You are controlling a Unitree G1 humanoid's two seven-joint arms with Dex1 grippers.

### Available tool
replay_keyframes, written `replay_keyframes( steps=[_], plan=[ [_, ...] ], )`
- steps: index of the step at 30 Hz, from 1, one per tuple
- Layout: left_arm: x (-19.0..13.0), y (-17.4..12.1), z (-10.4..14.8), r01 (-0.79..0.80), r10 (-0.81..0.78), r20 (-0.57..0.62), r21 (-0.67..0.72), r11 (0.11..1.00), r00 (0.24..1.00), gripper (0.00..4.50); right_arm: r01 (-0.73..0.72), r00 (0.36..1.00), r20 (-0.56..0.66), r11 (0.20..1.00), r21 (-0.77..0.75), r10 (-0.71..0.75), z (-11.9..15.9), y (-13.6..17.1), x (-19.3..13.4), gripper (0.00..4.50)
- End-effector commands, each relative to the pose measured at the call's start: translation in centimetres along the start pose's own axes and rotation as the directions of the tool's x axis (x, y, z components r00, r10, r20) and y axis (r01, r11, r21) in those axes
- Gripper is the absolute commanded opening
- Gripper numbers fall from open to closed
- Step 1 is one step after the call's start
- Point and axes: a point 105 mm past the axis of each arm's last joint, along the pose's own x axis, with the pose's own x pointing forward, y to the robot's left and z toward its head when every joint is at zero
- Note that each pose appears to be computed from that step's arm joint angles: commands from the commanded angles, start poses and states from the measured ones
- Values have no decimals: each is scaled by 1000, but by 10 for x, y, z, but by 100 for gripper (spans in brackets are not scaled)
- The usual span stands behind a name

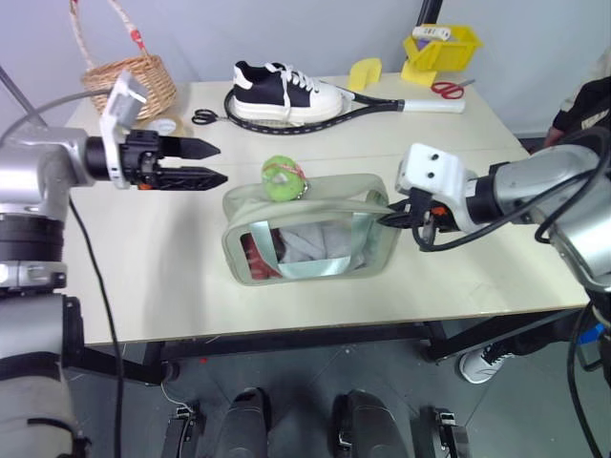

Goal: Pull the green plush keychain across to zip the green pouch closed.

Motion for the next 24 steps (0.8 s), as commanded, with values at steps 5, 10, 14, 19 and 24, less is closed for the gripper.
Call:
replay_keyframes(
  steps=[5,10,14,19,24],
  plan=[
    [17,-38,-20,156,-154,-46,65,986,987,448,38,999,24,999,-29,-37,7,-6,-8,0],
    [35,-26,-44,64,-55,-108,84,994,993,424,41,999,27,999,-33,-40,8,-6,-9,0],
    [43,-26,-47,65,-56,-106,83,994,993,259,44,999,30,998,-34,-43,9,-6,-9,0],
    [47,-25,-47,55,-45,-104,93,994,994,4,22,999,45,999,-25,-21,9,-1,-10,0],
    [50,-24,-49,42,-29,-122,109,993,992,0,-38,996,84,999,-22,40,11,7,-21,167]
  ],
)
